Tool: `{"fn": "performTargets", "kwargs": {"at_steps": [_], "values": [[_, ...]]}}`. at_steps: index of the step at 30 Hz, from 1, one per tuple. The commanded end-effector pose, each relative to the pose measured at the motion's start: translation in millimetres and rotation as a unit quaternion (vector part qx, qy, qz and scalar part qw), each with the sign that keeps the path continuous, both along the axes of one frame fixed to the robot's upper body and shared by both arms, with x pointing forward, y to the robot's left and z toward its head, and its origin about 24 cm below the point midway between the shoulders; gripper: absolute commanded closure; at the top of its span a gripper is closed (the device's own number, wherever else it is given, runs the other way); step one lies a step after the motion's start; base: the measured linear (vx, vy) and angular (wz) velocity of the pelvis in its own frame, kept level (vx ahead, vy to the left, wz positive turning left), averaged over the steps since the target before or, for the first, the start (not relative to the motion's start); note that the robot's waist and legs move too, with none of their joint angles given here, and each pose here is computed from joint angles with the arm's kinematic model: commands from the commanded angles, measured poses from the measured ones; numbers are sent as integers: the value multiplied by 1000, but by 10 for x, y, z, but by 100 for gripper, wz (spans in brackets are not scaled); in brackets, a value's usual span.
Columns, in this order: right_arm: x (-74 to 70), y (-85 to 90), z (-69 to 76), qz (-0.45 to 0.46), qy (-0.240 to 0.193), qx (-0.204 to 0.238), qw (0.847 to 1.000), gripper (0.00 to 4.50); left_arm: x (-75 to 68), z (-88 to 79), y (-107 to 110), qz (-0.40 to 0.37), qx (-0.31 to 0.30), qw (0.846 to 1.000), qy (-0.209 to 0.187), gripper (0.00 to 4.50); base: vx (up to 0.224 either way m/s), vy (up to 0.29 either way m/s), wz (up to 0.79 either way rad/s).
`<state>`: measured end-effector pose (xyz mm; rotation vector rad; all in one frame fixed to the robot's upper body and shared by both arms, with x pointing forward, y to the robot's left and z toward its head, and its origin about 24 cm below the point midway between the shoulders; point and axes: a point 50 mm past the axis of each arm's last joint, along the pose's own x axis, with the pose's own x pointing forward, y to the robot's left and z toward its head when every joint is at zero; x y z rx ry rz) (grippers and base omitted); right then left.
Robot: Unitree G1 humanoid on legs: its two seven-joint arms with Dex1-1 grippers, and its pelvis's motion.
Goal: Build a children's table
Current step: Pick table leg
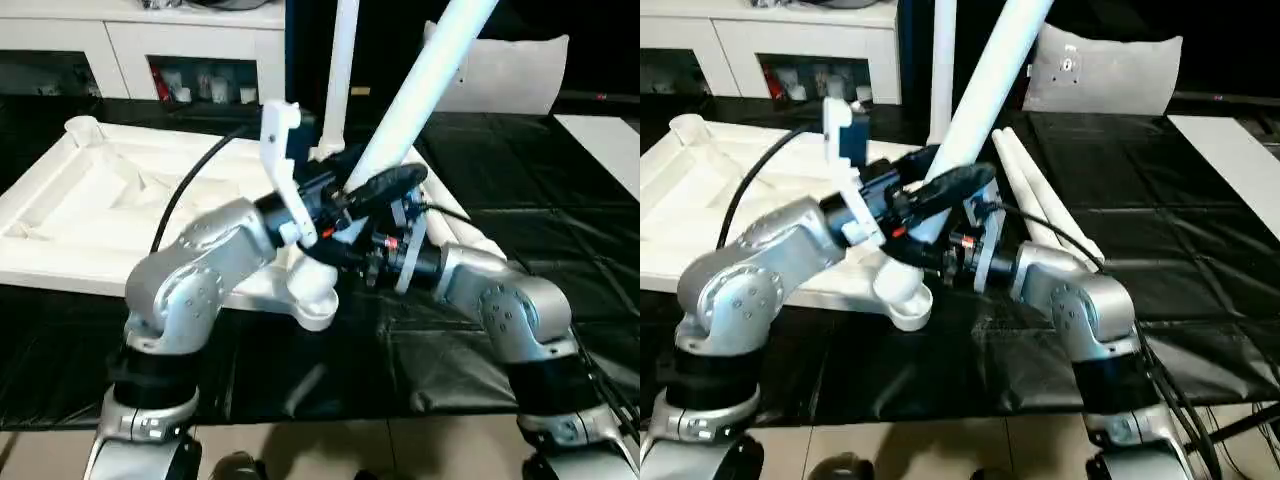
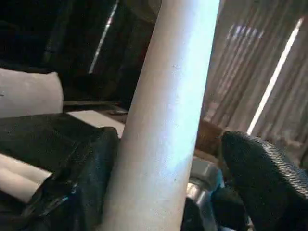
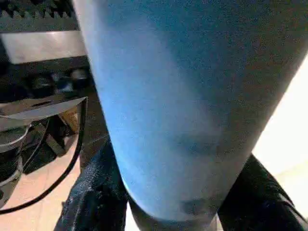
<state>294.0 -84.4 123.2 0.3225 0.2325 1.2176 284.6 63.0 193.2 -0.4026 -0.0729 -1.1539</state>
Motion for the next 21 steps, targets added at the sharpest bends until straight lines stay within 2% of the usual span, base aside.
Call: {"fn": "performTargets", "kwargs": {"at_steps": [1, 3, 5, 6, 11, 15, 18, 19, 21], "values": [[78, -158, -140, -62, 34, -33, 997, 259, -211, 230, -189, -97, -39, 993, -52, 31, 0, 0, 0], [65, -197, -123, -65, 30, -27, 997, 259, -88, 295, -122, -44, -72, 995, -47, 8, 0, 0, 0], [64, -223, -115, -66, 29, -22, 997, 259, -49, 330, -77, -33, -99, 994, -44, 0, 0, 0, 0], [68, -250, -103, -73, 31, -12, 997, 259, -28, 383, -8, -36, -144, 988, -36, 0, 0, 0, 0], [108, -266, -88, -100, 22, -15, 995, 261, 17, 445, 122, -34, -177, 983, -37, 0, 0, 0, 0], [105, -253, -64, -121, 16, 3, 992, 261, 100, 372, 263, -6, -146, 989, -30, 0, 0, 0, 0], [127, -299, -106, -163, 9, -22, 986, 261, 216, 137, 488, 57, -27, 997, -37, 0, 0, 0, 0], [128, -301, -106, -164, 9, -22, 986, 261, 219, 130, 494, 58, -23, 997, -37, 0, 0, 0, 0], [137, -347, -114, -182, 8, -34, 983, 261, 269, -64, 639, 81, 78, 993, -45, 0, 0, 0, 0]]}}
